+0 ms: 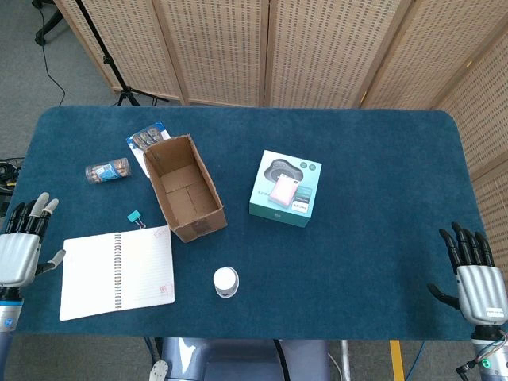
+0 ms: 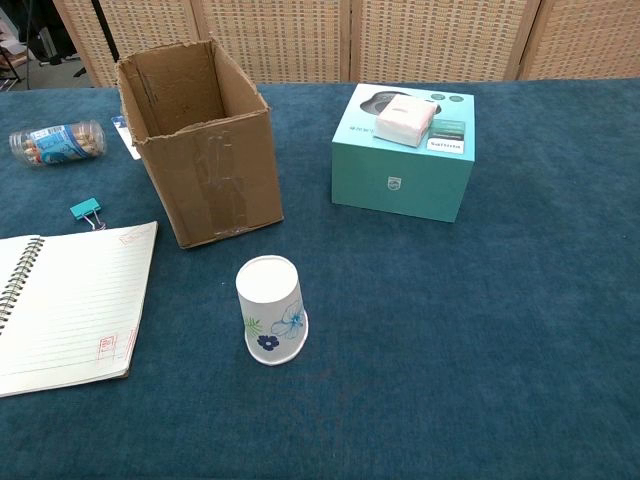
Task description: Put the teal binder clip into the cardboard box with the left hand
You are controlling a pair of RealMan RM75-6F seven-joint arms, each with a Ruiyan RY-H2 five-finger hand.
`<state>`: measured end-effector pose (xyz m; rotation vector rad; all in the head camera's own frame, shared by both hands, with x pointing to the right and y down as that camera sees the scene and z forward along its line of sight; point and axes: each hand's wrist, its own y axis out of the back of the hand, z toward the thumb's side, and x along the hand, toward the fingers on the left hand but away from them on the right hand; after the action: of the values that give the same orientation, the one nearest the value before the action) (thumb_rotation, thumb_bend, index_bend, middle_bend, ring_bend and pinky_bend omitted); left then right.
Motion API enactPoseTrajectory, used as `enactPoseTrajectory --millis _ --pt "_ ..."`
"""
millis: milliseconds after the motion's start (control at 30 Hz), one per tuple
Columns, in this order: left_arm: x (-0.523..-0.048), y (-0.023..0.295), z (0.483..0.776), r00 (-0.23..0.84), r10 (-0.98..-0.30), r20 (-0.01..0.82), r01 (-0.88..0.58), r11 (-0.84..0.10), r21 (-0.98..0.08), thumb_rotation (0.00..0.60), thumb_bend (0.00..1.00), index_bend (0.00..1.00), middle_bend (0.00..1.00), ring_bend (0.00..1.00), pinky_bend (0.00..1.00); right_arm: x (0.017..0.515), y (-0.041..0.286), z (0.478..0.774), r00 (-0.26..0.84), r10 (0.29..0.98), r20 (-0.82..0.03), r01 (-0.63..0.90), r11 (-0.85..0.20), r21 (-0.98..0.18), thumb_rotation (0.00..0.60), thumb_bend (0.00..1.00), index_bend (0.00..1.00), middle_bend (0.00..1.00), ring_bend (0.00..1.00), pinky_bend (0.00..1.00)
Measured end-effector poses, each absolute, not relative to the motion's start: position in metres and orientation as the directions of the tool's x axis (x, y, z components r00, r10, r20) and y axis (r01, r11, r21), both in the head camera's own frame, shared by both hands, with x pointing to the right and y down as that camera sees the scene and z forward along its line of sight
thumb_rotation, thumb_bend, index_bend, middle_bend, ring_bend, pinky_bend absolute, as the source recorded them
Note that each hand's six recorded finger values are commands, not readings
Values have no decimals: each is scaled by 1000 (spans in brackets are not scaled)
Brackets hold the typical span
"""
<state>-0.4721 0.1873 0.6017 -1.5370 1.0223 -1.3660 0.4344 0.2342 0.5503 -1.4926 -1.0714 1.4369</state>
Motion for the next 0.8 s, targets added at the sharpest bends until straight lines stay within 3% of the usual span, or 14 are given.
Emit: enactPoseTrajectory --millis 800 --pt "-470 187 603 95 -939 331 -50 -336 -940 600 207 0 0 0 0 433 236 550 6 943 -334 49 -334 -941 600 156 0 0 0 0"
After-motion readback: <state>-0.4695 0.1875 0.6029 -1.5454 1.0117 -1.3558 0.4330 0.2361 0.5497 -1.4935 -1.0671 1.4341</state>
